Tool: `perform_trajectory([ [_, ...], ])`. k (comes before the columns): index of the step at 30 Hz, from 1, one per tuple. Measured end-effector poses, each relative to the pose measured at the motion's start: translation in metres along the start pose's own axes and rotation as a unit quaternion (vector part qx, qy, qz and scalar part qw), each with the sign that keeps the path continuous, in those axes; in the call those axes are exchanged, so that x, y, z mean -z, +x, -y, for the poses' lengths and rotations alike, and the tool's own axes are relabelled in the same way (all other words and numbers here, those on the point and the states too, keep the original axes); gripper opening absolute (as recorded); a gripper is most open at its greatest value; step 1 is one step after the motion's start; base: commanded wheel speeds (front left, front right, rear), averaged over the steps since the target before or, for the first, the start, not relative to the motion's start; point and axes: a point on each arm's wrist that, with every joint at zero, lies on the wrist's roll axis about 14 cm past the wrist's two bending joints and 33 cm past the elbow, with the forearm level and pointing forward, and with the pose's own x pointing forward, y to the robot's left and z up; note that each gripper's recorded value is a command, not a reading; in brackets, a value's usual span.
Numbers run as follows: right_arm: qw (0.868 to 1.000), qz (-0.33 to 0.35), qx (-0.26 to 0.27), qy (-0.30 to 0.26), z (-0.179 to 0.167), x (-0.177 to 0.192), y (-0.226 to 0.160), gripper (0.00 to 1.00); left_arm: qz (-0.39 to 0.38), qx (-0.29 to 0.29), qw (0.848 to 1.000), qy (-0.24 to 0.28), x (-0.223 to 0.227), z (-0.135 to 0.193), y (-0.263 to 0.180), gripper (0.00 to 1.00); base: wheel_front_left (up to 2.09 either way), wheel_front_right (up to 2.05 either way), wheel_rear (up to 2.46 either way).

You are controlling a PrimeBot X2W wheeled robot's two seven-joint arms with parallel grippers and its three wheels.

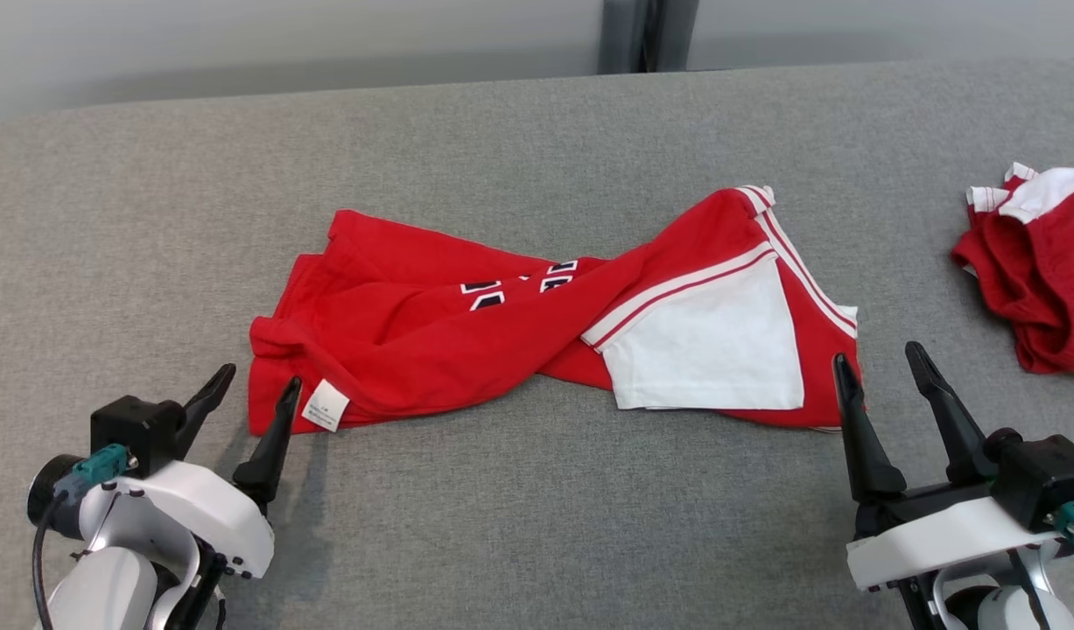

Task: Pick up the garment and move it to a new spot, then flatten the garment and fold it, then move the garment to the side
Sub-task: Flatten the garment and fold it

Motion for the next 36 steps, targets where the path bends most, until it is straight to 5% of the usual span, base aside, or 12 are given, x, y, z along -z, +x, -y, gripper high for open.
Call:
perform_trajectory([
  [7,1.0,-0.012,0.021,0.005,0.014,0.013,0.0,1.0,-0.067,0.009,0.997,-0.024,0.033,-0.008,0.021,1.0,0.0,0.0,0.0],
  [8,1.0,-0.011,0.022,0.005,0.014,0.013,0.0,1.0,-0.069,0.009,0.997,-0.025,0.034,-0.008,0.022,0.86,0.0,0.0,0.0],
  [10,1.0,-0.01,0.022,0.005,0.015,0.013,0.0,1.0,-0.066,0.015,0.997,-0.025,0.034,-0.006,0.024,0.0,0.0,0.0,0.0],
  [16,1.0,-0.011,0.021,0.005,0.015,0.015,0.003,1.0,-0.061,0.02,0.997,-0.038,0.031,-0.005,0.019,0.0,0.0,0.0,0.0],
  [26,1.0,-0.001,0.003,0.004,0.003,0.007,0.012,1.0,0.047,0.028,0.998,-0.007,-0.036,-0.003,-0.01,0.0,0.0,0.0,0.0],
  [36,1.0,-0.003,-0.007,0.006,-0.004,0.007,0.016,1.0,-0.006,-0.004,0.998,-0.057,0.017,0.0,-0.045,0.0,0.0,0.0,0.0],
])
